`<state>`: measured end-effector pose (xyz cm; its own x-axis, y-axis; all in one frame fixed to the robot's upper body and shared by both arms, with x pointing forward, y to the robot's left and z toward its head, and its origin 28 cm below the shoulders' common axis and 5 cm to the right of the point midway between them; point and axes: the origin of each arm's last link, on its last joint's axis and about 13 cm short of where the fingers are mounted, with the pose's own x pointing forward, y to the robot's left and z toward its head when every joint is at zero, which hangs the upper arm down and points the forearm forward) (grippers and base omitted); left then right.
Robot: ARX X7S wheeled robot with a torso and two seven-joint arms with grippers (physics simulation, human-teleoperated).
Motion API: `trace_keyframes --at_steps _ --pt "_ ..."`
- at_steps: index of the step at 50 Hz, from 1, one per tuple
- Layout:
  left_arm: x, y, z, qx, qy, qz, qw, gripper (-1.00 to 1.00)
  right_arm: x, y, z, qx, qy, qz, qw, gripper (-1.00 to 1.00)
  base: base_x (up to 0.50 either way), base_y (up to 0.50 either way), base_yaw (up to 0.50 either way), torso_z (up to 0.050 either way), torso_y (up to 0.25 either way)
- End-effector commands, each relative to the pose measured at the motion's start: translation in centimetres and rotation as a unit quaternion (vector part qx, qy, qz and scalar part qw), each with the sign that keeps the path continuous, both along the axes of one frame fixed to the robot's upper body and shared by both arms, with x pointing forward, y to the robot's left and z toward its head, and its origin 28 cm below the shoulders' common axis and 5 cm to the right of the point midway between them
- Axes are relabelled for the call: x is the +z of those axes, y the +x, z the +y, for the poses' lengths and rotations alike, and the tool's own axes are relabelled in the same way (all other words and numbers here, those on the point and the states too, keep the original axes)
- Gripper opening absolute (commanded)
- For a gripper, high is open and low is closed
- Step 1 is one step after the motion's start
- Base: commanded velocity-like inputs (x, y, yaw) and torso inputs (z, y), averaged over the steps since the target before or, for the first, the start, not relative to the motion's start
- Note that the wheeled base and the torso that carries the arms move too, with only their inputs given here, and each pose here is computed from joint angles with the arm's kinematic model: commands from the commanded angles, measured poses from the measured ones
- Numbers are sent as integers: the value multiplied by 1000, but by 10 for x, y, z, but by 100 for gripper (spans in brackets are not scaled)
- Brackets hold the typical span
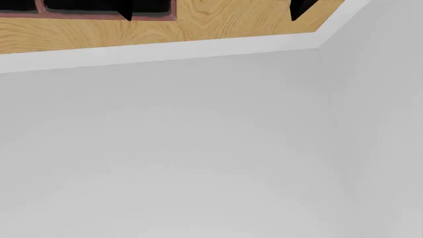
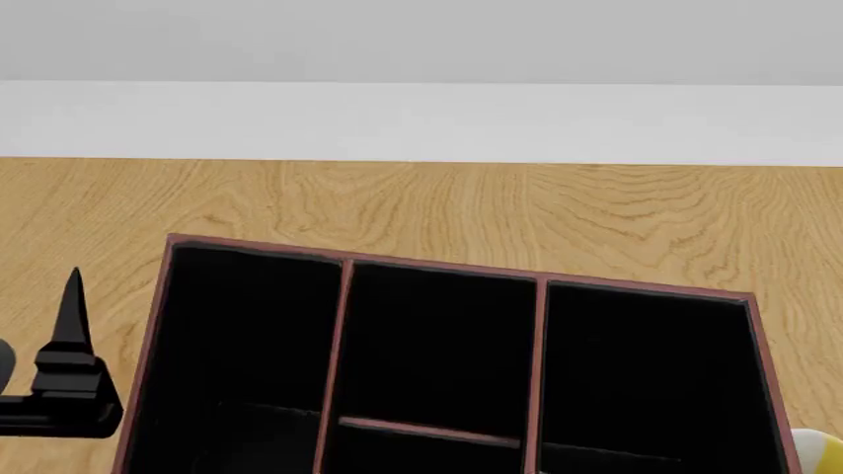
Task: Pick up the book and place it in the front compartment of the caddy.
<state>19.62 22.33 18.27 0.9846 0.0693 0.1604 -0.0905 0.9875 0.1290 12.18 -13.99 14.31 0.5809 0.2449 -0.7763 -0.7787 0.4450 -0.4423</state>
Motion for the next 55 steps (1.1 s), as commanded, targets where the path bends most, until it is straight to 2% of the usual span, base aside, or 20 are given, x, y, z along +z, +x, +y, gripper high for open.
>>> trace_keyframes --at_steps 1,11,27,38,55 --pt "0 -2 1 3 -1 -1 1000 100 12 -11 10 43 26 2 999 -100 0 3 3 0 0" --pt "0 -2 1 5 0 -3 1000 100 30 -26 17 66 29 -14 997 -100 1 1 1 -1 0" --pt "0 -2 2 7 -2 -4 1000 100 59 -34 21 83 19 -53 995 -100 0 0 0 0 0" --pt "0 -2 2 6 -3 -4 1000 100 86 -29 22 96 -3 -84 992 -100 0 0 0 0 0" --pt "3 -1 2 6 -4 -7 1000 100 123 -16 26 117 -5 -105 988 -100 0 0 0 0 1"
